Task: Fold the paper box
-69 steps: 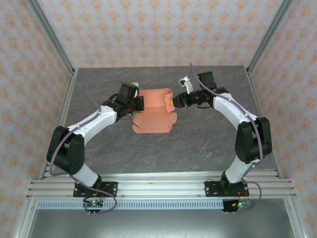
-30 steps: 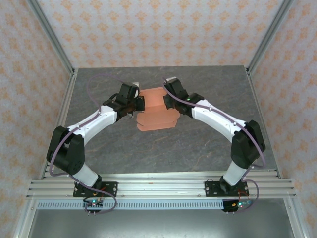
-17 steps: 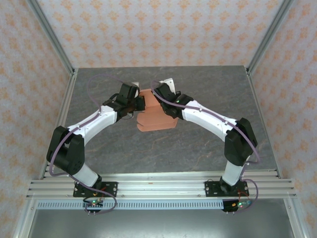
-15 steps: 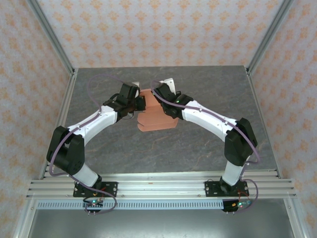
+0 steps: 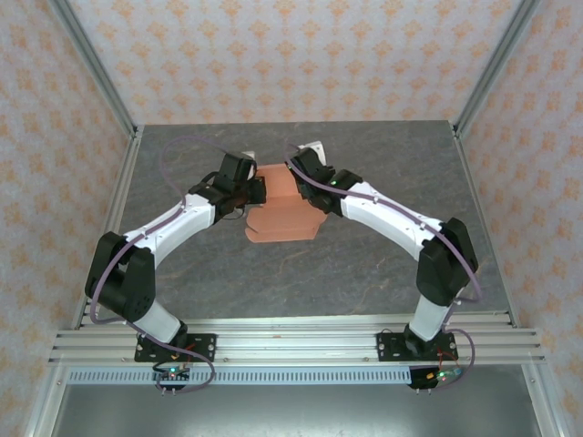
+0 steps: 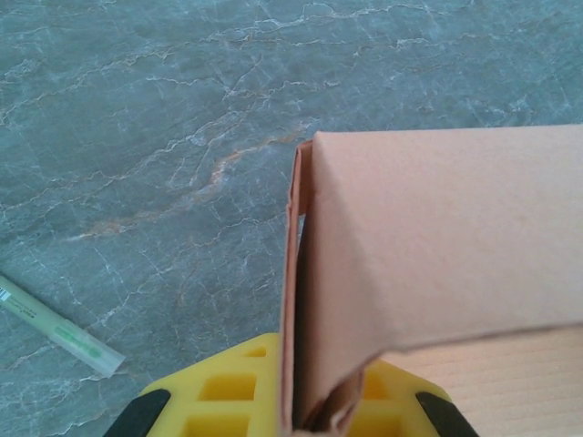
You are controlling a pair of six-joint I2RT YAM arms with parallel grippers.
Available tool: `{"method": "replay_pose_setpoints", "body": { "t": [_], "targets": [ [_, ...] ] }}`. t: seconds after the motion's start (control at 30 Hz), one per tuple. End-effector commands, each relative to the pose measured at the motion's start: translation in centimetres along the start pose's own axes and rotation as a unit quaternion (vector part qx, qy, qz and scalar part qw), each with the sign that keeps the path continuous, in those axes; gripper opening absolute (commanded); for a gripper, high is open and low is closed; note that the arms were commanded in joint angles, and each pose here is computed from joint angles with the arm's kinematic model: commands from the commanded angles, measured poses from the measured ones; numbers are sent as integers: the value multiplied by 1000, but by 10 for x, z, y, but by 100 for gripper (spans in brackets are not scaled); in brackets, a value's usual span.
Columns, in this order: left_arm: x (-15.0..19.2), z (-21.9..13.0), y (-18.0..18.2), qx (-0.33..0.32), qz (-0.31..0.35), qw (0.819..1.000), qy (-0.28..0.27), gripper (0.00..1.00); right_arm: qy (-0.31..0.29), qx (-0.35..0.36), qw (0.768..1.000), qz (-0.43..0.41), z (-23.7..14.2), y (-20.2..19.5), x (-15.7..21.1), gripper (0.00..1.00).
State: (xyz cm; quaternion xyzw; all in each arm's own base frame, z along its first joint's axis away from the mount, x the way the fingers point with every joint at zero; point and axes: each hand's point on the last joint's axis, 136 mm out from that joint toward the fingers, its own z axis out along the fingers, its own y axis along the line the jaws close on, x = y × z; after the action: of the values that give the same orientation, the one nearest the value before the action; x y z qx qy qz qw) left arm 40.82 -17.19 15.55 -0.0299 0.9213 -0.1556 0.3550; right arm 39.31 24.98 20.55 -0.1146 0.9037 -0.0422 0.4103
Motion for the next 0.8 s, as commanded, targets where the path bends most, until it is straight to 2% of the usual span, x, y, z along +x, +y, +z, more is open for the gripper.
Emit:
{"method": "replay_pose_setpoints", "body": {
  "t": [0.0, 0.07, 0.13, 0.3, 0.47, 0.63, 0.77],
  "targets": [
    [-9, -8, 6, -20, 4, 1000, -11, 0, -2, -51, 999, 15, -19, 6, -2, 52],
    [-8, -6, 8, -27, 7, 1000, -8, 0, 3, -77, 997, 22, -23, 13, 1, 58],
    [-7, -3, 11, -37, 14, 999, -1, 0, 10, -115, 993, 33, -28, 25, 4, 69],
    [3, 4, 20, -58, 43, 997, 34, 0, -3, -179, 982, 61, -50, 36, -1, 77],
    [30, 4, 17, -39, 106, 985, 130, 0, -31, -192, 977, 82, -79, 11, -9, 79],
    [77, 2, 12, 5, 151, 955, 257, 0, -30, -166, 979, 118, -79, -35, 6, 79],
    [94, 1, 17, 2, 169, 933, 318, 0, -17, -149, 981, 122, -73, -50, 25, 79]
  ]
}}
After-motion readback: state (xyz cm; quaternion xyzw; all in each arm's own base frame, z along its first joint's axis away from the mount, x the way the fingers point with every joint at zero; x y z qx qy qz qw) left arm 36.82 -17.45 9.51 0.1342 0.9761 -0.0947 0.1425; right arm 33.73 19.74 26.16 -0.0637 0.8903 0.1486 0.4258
